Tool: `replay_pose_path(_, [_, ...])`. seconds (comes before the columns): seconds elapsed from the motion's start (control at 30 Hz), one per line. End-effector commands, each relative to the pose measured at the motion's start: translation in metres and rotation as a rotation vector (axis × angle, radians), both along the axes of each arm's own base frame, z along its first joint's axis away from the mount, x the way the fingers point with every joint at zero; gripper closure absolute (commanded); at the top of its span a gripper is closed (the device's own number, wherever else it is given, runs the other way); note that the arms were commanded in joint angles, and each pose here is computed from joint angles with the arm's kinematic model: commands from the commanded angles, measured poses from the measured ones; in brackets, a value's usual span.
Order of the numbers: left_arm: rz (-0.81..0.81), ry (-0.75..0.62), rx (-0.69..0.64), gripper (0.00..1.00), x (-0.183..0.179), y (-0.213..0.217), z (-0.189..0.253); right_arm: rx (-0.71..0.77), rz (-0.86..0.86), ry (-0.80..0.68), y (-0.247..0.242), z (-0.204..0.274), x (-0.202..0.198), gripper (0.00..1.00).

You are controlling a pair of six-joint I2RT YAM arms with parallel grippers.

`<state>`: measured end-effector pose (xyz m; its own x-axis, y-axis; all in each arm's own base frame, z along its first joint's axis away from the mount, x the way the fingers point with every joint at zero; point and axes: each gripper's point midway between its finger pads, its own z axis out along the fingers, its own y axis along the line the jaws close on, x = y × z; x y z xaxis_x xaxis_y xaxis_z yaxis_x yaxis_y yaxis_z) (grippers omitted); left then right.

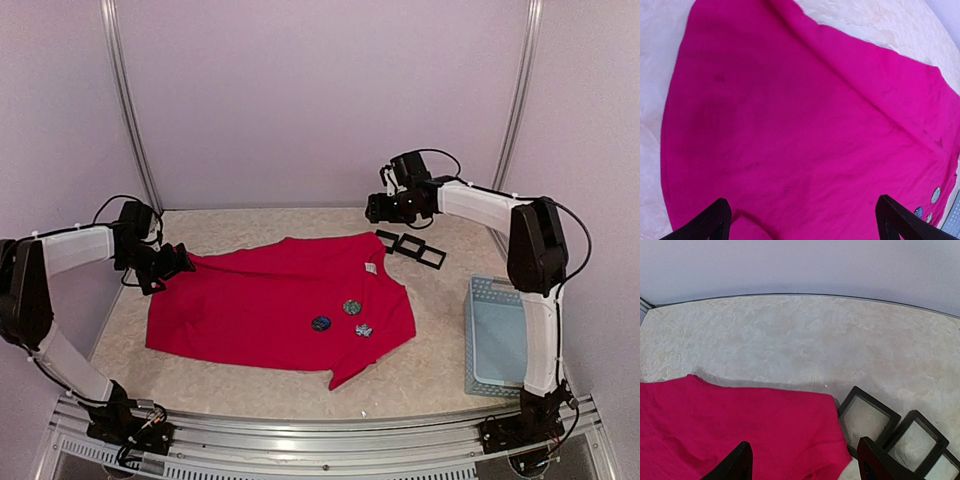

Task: Remove the brooch from the garment
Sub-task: Smooth out the flattened clothing at the center of the board.

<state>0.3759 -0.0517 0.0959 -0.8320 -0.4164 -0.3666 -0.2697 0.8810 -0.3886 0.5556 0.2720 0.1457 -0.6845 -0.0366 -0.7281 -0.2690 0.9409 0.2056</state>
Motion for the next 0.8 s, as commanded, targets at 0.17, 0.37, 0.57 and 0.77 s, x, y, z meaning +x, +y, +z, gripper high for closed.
replay_pose_path(0.17, [0.219, 0.155, -0.021, 0.01, -0.068, 0.023, -0.025, -0.037, -0.096, 0.049, -0.029, 0.023, -0.099, 0.26])
replay_pose_path(0.37, [0.380, 0.226, -0.075, 0.03, -0.117, 0.026, -0.046, -0.008, -0.088, 0.106, -0.037, 0.006, -0.136, 0.26])
replay_pose_path(0.57, [0.465, 0.196, -0.137, 0.03, -0.134, 0.027, -0.047, -0.058, -0.075, 0.205, -0.053, -0.019, -0.169, 0.26])
replay_pose_path(0.77, [0.474, 0.248, -0.072, 0.09, -0.143, 0.035, -0.058, -0.078, -0.108, 0.241, -0.075, -0.034, -0.201, 0.26])
